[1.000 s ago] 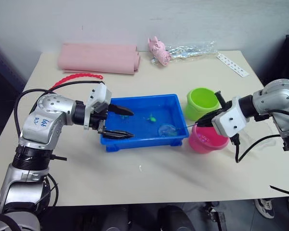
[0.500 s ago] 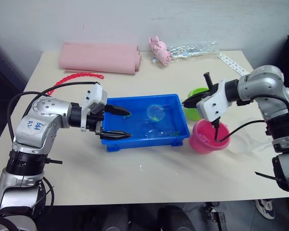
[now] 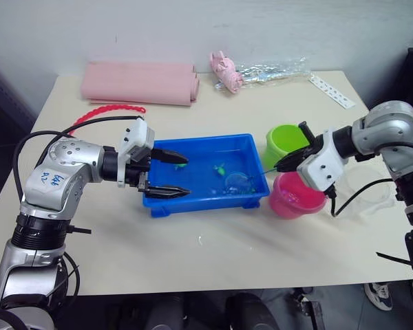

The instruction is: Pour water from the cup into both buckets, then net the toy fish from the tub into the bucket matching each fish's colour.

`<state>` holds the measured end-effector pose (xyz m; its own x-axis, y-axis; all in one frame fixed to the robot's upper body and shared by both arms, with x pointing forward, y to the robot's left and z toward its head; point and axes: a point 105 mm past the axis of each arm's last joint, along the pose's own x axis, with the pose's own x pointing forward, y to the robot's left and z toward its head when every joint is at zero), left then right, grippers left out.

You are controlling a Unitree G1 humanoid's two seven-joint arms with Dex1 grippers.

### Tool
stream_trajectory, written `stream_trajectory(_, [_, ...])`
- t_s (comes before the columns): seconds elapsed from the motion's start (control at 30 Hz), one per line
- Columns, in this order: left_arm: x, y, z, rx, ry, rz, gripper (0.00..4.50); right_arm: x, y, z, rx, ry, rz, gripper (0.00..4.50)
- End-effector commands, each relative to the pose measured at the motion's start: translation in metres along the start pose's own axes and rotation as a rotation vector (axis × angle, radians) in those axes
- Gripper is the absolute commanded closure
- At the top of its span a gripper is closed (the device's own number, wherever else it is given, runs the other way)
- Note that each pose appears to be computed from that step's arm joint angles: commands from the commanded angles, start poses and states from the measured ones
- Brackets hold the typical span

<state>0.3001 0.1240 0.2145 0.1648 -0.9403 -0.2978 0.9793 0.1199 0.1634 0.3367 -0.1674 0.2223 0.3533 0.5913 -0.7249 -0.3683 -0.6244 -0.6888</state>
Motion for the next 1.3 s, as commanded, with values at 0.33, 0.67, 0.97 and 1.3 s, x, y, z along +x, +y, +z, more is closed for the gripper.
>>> stream_trajectory(0.33, [-0.002, 0.003, 0.011, 0.041, -0.039, 0.021, 0.07, 0.003, -0.027, 0.019, 0.137, -0.133, -0.143, 4.5])
stream_trajectory(0.67, [-0.002, 0.001, 0.012, 0.037, -0.05, 0.022, 0.07, -0.002, -0.035, -0.006, 0.031, 0.067, -0.148, 4.5])
stream_trajectory(0.97, [-0.001, 0.002, 0.012, 0.031, -0.055, 0.022, 0.07, -0.01, -0.029, -0.009, -0.117, 0.105, -0.045, 4.5])
stream_trajectory(1.3, [-0.001, 0.001, 0.012, 0.032, -0.055, 0.022, 0.07, -0.009, -0.018, -0.007, -0.18, 0.076, 0.018, 4.5])
